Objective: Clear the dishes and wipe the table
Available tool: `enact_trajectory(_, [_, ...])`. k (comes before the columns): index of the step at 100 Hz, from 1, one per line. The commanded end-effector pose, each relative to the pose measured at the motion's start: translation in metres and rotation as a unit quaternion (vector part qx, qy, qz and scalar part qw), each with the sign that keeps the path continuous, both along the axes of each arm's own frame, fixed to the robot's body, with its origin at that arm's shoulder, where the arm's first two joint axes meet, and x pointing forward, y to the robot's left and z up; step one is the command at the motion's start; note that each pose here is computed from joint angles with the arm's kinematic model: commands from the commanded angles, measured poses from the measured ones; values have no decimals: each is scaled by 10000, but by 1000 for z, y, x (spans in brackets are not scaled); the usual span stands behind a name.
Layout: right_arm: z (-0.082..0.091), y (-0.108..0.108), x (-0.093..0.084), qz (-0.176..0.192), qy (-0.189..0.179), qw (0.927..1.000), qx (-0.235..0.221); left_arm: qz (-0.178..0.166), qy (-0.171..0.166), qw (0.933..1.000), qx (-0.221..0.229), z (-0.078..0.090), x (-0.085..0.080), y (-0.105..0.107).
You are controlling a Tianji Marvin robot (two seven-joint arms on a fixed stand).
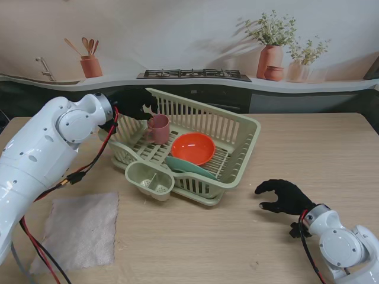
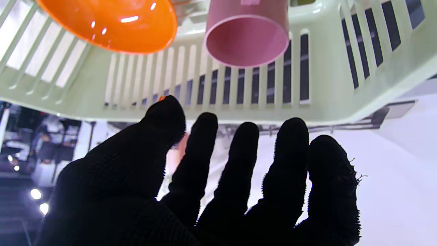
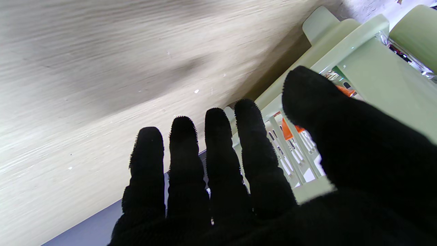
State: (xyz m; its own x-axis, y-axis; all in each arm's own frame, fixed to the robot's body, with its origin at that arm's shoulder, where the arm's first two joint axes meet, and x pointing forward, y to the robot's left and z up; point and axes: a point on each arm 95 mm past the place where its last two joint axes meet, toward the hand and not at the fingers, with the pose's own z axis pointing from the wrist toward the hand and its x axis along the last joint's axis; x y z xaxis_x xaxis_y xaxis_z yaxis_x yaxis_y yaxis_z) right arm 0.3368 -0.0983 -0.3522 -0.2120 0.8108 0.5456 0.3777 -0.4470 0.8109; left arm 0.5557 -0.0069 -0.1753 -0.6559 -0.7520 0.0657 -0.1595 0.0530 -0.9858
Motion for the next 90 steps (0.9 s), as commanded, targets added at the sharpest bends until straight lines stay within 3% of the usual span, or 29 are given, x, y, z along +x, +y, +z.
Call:
enact_trajectory(1, [-1, 1, -1, 74, 38, 10000, -11, -51, -57, 10000, 22, 7, -5, 1])
enact_trajectory(52, [-1, -3, -2, 84, 16, 9999, -78, -79, -583, 9969, -532, 30, -54, 31])
enact_trajectory(90, [-5, 1, -3, 100, 158, 9998, -75, 156, -1003, 9922, -727, 19, -92, 66])
